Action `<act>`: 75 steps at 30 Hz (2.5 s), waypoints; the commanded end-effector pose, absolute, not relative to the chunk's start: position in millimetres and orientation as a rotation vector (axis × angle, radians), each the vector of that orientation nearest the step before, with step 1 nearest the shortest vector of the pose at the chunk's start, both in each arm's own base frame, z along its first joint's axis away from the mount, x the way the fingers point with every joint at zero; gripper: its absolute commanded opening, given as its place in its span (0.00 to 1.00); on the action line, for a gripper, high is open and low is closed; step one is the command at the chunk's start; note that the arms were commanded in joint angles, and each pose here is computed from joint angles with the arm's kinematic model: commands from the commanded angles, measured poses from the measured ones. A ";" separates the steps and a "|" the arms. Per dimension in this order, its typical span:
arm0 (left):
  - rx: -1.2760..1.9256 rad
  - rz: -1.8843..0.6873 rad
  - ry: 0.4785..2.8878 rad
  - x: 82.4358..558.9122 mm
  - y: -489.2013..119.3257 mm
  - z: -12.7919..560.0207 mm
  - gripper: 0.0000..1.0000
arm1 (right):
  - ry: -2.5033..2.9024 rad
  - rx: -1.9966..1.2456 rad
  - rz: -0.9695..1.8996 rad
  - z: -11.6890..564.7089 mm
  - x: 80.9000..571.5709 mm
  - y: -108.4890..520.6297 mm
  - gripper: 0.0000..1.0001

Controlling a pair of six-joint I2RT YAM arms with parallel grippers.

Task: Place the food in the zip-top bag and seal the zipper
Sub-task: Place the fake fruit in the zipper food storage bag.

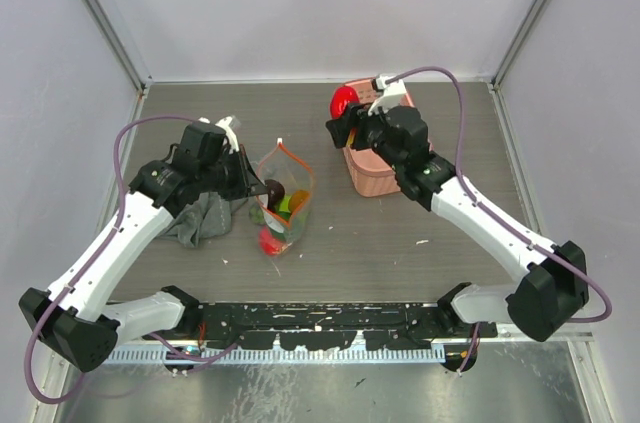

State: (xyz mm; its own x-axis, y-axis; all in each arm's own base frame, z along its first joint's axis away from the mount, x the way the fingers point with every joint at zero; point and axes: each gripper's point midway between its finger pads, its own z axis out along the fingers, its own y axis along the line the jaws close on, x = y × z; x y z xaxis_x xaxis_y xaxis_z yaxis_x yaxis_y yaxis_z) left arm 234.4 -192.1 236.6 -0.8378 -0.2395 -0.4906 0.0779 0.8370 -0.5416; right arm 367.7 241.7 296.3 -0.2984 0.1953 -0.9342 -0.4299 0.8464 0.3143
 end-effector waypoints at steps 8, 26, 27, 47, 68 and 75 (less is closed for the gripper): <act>-0.106 -0.815 2.359 243.0 -197.5 264.3 0.00 | 1.547 -0.035 0.790 352.0 322.4 278.9 0.37; -0.108 -0.808 2.368 242.0 -196.9 261.0 0.00 | 1.595 -0.147 0.883 316.6 276.6 354.9 0.41; -0.111 -0.807 2.369 242.4 -196.6 260.1 0.00 | 1.603 -0.151 0.882 313.2 276.1 356.6 0.42; -0.113 -0.808 2.369 242.4 -196.7 256.9 0.00 | 1.739 -0.229 0.902 269.9 258.0 374.4 0.66; -0.114 -0.803 2.371 242.9 -196.3 254.8 0.00 | 1.706 -0.296 0.917 290.7 245.9 369.8 0.80; -0.114 -0.794 2.373 241.2 -194.2 254.0 0.00 | 1.697 -0.394 0.867 312.8 239.7 361.4 0.80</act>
State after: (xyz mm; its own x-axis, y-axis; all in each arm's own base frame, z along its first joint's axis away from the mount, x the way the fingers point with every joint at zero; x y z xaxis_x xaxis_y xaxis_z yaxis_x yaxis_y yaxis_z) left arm 236.4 -193.0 238.3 -0.8329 -0.2434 -0.4971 0.0818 0.8341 -0.5455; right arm 245.5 366.7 259.0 -0.3865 0.1531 -0.9095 -0.6046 0.7026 0.3752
